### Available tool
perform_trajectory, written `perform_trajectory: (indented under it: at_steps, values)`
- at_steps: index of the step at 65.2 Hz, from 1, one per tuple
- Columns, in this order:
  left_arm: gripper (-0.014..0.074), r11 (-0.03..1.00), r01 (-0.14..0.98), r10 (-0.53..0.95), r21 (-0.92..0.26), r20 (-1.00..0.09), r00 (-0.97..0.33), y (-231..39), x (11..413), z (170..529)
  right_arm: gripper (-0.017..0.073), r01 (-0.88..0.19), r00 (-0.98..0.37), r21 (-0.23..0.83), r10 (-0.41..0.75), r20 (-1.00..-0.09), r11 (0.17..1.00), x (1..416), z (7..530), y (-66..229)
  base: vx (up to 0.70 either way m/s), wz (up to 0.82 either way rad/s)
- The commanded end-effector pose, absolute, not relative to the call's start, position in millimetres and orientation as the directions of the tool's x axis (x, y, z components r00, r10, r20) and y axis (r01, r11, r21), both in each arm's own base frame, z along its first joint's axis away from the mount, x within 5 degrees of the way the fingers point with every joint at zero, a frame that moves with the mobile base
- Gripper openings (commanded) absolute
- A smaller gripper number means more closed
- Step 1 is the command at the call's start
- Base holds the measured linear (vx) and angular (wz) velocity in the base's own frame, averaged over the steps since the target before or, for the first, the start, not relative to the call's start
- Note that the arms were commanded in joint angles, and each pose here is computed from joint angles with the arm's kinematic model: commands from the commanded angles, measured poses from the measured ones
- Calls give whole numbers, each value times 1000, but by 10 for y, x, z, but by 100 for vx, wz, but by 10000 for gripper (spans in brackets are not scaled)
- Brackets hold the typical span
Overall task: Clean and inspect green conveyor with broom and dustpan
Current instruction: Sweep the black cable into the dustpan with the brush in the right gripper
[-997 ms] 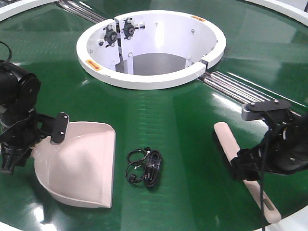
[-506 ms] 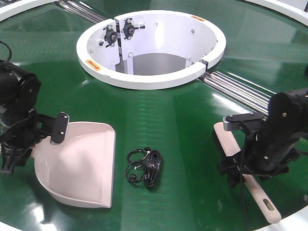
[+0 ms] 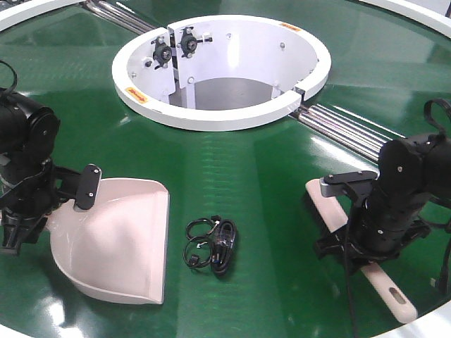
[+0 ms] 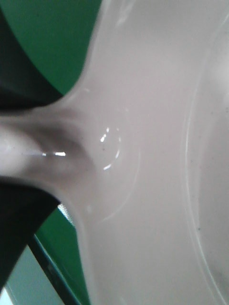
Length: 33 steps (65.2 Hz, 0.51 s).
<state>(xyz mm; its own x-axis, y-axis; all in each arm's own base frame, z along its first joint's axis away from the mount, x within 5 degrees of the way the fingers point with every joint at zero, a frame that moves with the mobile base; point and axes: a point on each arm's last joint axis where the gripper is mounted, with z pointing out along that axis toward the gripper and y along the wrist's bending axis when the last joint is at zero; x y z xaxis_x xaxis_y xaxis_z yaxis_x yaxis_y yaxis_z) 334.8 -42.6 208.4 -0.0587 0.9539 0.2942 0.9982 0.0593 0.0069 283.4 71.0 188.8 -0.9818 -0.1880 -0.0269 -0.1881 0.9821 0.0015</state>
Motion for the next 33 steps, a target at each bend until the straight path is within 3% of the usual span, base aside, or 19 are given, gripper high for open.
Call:
perform_trajectory:
  at_steps: [1,22,33]
  values:
    - [-6,53,997,954,47,292,-65,-440,3306,2287,-15,-190,-978,5,-189,-89,982,2882,2105,724,0,0]
    - [-6,53,997,954,47,292,-65,-440,3306,2287,-7,-236,-969,35,-232,-84,971,2811,2243,1119,0,0]
    - [-6,53,997,954,47,292,-65,-440,3306,2287,-5,-172,-981,56,-166,-102,983,2722,2246,1375,0,0]
